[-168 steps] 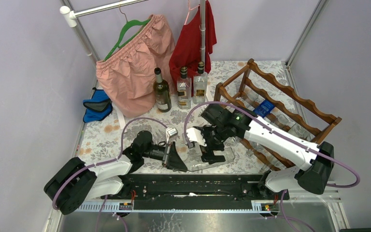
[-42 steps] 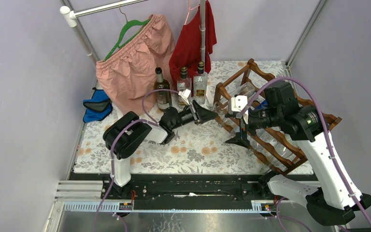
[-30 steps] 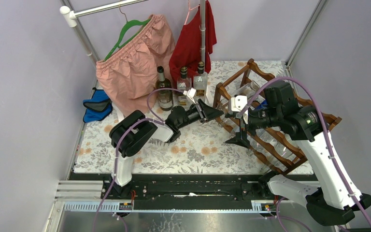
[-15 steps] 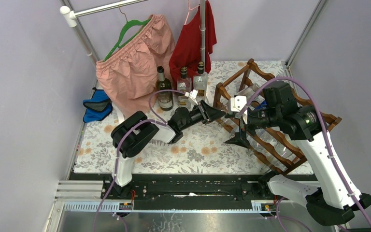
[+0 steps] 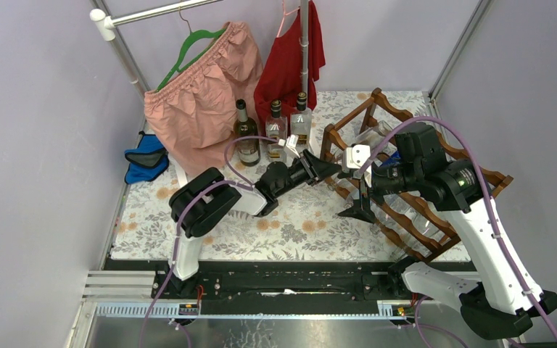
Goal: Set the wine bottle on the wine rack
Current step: Place the wine bottle in the wine rack.
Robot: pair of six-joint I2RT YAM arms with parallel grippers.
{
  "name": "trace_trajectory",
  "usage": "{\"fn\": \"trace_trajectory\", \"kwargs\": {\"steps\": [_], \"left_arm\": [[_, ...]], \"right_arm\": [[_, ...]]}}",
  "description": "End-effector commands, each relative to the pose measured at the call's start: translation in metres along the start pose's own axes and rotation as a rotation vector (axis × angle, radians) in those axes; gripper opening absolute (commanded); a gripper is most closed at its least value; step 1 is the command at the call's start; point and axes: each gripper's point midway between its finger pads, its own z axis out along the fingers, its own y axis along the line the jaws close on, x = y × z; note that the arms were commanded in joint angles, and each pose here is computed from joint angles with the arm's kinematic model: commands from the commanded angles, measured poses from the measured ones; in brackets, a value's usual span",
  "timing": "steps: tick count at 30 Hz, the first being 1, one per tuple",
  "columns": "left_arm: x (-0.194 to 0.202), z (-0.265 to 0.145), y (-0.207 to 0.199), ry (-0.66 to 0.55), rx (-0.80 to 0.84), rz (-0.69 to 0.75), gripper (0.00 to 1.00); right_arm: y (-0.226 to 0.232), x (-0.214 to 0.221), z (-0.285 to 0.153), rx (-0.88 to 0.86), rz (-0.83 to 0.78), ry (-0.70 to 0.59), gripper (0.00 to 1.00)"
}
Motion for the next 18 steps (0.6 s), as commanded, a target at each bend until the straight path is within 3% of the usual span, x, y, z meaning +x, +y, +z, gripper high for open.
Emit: {"fn": "trace_trajectory", "kwargs": {"steps": [1,18], "left_arm": [[-0.026,0.014,-0.036,-0.128,0.106,0.035,0.0],[-0.016,0.035,-0.033,-0.124,0.072,0.023,0.0]], "right_arm": [[0.0,-0.007,-0.003,0.007,-0.016,-0.036,1.0],[0.002,-0.004,-0.001,0.005,-0.016,-0.037,1.0]]}}
